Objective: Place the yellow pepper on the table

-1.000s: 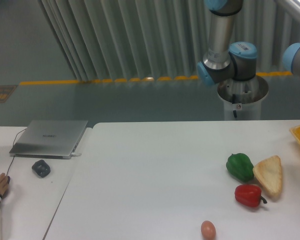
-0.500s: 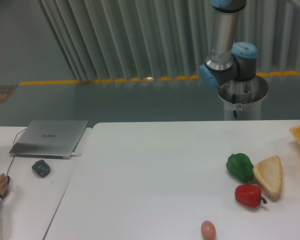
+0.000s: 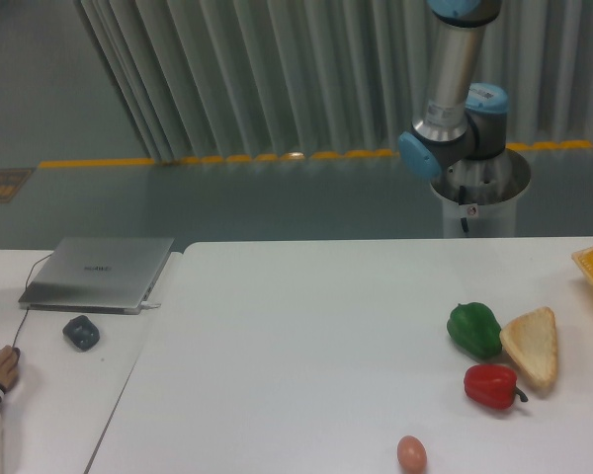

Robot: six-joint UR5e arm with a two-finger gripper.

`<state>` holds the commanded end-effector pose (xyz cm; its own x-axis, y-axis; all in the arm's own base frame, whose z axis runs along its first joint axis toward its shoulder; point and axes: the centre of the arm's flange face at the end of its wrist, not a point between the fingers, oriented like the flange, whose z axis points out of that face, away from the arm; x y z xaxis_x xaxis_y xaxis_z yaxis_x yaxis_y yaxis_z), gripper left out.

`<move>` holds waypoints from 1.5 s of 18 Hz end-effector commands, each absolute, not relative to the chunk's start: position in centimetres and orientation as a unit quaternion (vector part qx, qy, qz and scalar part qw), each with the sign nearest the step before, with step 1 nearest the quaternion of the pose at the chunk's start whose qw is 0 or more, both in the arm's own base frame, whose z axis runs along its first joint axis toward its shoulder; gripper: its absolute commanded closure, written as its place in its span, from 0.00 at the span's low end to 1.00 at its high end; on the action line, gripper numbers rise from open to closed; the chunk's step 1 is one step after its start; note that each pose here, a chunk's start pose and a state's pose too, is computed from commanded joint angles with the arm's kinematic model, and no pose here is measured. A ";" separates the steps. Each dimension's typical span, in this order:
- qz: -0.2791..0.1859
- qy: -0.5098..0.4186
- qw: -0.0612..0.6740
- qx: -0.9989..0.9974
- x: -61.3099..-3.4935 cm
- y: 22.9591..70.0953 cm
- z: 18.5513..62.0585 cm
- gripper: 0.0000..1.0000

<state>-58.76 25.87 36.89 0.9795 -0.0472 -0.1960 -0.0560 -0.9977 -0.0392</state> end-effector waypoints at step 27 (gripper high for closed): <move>0.046 -0.136 0.075 -0.987 -62.0 29.3 27.5 0.00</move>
